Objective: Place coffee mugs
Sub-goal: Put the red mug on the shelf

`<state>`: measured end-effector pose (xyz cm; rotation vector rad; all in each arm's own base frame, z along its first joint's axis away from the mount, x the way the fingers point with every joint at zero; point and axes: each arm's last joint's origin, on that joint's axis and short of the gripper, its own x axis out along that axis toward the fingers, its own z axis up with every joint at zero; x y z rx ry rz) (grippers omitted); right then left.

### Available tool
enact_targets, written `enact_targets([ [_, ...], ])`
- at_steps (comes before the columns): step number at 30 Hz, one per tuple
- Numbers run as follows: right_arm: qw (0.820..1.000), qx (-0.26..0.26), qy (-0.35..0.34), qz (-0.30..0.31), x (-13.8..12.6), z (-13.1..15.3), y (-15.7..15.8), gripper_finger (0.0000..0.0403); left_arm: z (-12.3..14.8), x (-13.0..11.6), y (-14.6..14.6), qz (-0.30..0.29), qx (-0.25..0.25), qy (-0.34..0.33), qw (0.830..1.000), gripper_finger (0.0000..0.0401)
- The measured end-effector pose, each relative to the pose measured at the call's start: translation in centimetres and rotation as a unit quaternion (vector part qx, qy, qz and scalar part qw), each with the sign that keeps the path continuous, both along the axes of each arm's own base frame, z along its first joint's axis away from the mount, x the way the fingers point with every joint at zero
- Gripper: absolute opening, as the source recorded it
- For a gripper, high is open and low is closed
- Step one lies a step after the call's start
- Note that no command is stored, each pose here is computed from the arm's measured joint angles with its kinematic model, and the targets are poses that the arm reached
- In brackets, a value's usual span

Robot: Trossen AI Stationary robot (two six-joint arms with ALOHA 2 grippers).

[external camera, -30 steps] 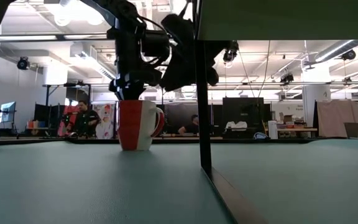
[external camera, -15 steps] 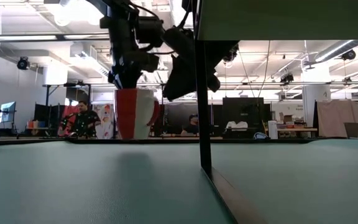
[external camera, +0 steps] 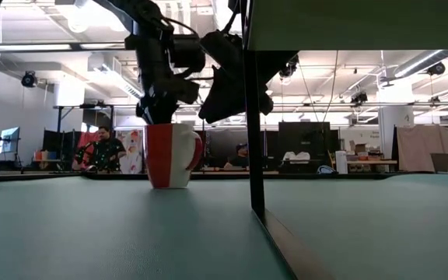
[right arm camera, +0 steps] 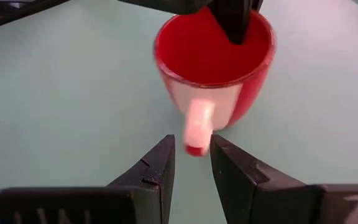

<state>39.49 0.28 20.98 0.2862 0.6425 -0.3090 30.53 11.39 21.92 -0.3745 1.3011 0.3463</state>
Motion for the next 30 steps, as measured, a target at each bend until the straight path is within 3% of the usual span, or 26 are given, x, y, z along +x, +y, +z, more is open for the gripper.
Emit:
enact_targets([
  [11, 1.0, 0.007, -0.001, -0.005, 0.0, 0.0, 0.0, 0.0091, -0.2, 0.0, 0.0, 0.004, -0.003, -0.002, 1.0, 0.0032],
  [22, 0.999, 0.024, -0.01, -0.019, 0.0, 0.1, 0.0, 0.0091, 1.2, 0.3, 0.1, -0.008, -0.003, -0.02, 1.0, 0.0103],
  [30, 0.999, 0.033, -0.032, -0.018, 1.5, -2.1, 0.4, 0.0091, 3.0, -0.4, -0.4, -0.032, -0.024, -0.057, 0.998, 0.0116],
])
